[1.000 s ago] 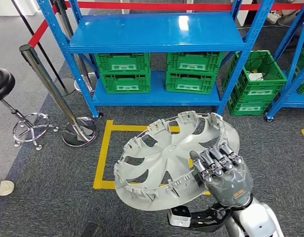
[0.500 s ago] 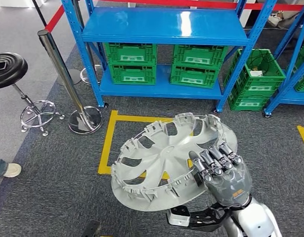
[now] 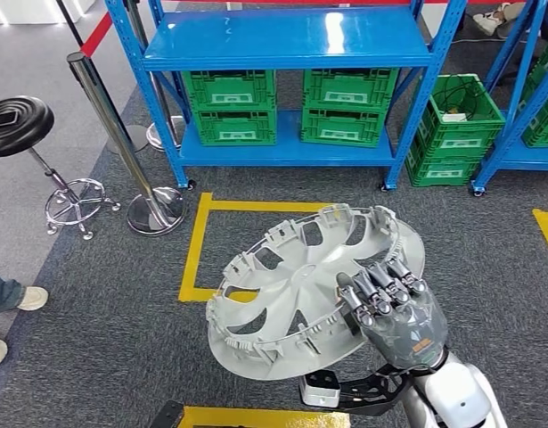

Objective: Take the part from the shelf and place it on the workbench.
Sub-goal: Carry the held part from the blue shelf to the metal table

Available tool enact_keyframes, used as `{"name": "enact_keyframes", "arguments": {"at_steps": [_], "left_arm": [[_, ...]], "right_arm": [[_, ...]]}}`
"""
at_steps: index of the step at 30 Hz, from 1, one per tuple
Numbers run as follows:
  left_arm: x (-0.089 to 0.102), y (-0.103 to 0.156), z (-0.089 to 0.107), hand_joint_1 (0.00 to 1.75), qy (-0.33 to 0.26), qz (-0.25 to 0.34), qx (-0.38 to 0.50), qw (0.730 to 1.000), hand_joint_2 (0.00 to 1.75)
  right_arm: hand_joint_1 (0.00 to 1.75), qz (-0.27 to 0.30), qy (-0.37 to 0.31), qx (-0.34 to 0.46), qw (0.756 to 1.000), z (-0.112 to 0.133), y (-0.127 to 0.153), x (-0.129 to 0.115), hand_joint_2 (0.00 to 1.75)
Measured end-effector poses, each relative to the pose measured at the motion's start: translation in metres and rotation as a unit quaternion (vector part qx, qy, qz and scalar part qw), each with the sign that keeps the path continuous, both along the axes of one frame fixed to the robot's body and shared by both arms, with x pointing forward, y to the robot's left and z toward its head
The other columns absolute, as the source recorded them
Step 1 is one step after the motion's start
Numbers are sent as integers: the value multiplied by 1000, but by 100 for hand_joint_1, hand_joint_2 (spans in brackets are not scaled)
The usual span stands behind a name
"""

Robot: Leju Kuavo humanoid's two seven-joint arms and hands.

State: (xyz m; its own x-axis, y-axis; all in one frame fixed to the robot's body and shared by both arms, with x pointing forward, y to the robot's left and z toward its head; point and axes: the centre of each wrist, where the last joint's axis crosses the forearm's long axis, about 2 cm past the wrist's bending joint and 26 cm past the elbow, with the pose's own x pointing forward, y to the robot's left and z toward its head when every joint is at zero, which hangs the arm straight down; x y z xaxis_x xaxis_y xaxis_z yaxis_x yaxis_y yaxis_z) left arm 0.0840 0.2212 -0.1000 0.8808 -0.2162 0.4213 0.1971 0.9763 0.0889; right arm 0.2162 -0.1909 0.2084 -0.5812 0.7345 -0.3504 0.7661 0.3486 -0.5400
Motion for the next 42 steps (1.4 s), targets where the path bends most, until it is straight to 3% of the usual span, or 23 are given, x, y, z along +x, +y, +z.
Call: {"name": "enact_keyframes", "arguments": {"at_steps": [42], "left_arm": [[2, 5, 0, 0, 5, -14, 5, 1000, 175]], "right_arm": [[175, 3, -6, 24, 1000, 8, 11, 3, 175]]}}
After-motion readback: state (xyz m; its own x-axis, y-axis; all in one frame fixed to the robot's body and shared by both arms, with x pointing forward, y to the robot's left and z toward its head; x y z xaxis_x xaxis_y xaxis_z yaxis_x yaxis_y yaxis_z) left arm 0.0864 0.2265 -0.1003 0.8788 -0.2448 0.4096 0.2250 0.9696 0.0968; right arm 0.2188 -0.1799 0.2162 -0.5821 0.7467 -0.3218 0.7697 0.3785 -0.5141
